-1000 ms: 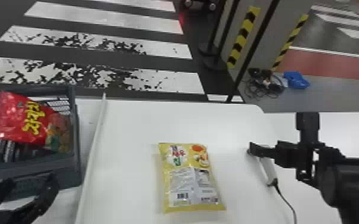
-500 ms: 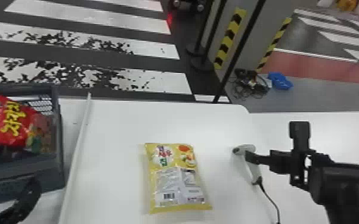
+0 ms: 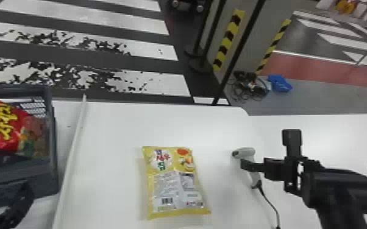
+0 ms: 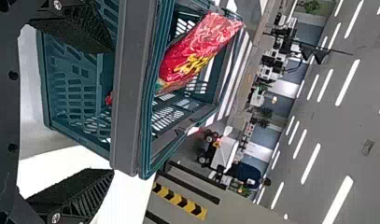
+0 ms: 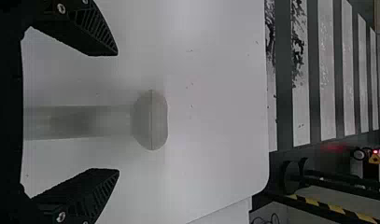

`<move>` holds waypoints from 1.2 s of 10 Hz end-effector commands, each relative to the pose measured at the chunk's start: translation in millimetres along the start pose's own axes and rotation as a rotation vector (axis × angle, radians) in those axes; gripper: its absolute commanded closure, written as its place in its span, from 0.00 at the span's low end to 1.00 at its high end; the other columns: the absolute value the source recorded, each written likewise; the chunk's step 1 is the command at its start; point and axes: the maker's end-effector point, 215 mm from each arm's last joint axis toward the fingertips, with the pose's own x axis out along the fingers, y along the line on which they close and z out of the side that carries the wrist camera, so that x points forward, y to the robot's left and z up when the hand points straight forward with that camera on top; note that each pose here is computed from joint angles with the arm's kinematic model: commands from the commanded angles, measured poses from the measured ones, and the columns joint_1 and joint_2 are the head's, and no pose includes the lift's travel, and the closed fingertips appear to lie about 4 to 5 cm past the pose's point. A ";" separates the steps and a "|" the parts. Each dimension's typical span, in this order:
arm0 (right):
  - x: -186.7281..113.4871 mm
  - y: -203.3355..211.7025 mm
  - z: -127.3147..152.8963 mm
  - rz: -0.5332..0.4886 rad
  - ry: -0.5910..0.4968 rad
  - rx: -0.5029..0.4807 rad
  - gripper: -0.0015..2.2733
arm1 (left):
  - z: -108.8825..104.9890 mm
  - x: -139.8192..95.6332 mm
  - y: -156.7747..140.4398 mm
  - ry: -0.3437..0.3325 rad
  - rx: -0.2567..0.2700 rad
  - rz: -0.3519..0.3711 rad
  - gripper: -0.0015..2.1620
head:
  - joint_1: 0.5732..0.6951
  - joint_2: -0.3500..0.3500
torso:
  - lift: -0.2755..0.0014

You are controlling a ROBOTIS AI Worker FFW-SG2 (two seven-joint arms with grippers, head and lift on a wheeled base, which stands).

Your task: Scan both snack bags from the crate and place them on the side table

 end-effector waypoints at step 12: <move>18.5 -10.5 -14.0 -0.033 0.060 -0.022 0.99 | -0.4 0.2 -0.4 0.001 0.001 -0.002 0.04 | 1.00 0.02 | 0.65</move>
